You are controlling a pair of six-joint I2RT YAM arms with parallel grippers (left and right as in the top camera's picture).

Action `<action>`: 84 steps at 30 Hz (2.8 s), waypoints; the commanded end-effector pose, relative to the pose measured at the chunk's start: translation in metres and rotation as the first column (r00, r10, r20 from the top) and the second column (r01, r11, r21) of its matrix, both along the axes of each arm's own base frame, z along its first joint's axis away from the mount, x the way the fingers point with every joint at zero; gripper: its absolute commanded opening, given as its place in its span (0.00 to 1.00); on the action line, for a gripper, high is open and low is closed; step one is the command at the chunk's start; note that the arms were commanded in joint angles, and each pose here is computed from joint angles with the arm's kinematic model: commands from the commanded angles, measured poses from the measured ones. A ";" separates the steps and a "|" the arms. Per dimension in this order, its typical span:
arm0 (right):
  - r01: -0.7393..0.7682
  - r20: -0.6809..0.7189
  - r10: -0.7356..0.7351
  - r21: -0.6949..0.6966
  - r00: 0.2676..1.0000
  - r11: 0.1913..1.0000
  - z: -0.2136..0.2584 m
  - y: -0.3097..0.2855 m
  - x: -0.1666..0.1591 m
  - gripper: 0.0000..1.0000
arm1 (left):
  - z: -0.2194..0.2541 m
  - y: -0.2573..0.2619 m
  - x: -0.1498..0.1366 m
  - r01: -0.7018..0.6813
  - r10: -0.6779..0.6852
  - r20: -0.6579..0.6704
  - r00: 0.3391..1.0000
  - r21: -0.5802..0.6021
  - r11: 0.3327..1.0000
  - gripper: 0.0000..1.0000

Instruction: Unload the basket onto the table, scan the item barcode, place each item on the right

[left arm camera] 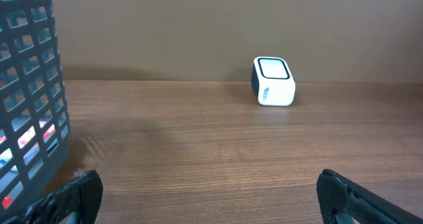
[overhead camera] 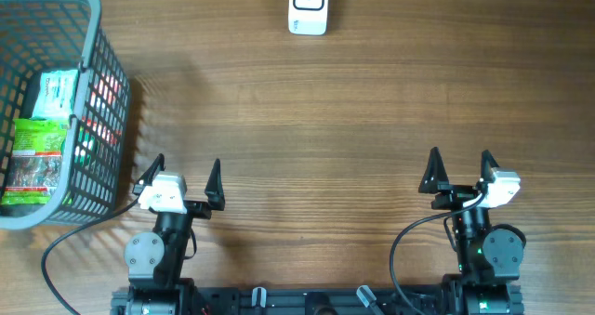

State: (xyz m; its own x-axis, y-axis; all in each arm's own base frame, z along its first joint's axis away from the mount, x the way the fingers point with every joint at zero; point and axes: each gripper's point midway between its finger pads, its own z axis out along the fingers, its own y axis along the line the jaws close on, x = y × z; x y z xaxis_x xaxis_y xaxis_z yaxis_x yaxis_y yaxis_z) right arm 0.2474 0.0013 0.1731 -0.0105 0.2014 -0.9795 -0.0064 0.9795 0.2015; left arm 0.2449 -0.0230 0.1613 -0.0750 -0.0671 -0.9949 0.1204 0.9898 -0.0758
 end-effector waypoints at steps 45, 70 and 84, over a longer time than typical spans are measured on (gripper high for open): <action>-0.003 0.010 0.003 -0.018 1.000 1.000 0.002 0.001 0.000 1.00 | -0.003 -0.003 0.000 0.020 -0.020 0.001 1.000 0.015 1.000 1.00; -0.003 0.010 0.003 -0.018 1.000 1.000 0.002 0.001 0.000 1.00 | -0.003 -0.004 0.000 0.020 -0.020 0.002 1.000 0.015 1.000 1.00; -0.003 0.010 0.003 -0.018 1.000 1.000 0.002 0.001 0.000 1.00 | 0.013 -0.027 -0.005 0.157 -0.158 0.058 0.986 0.012 0.987 1.00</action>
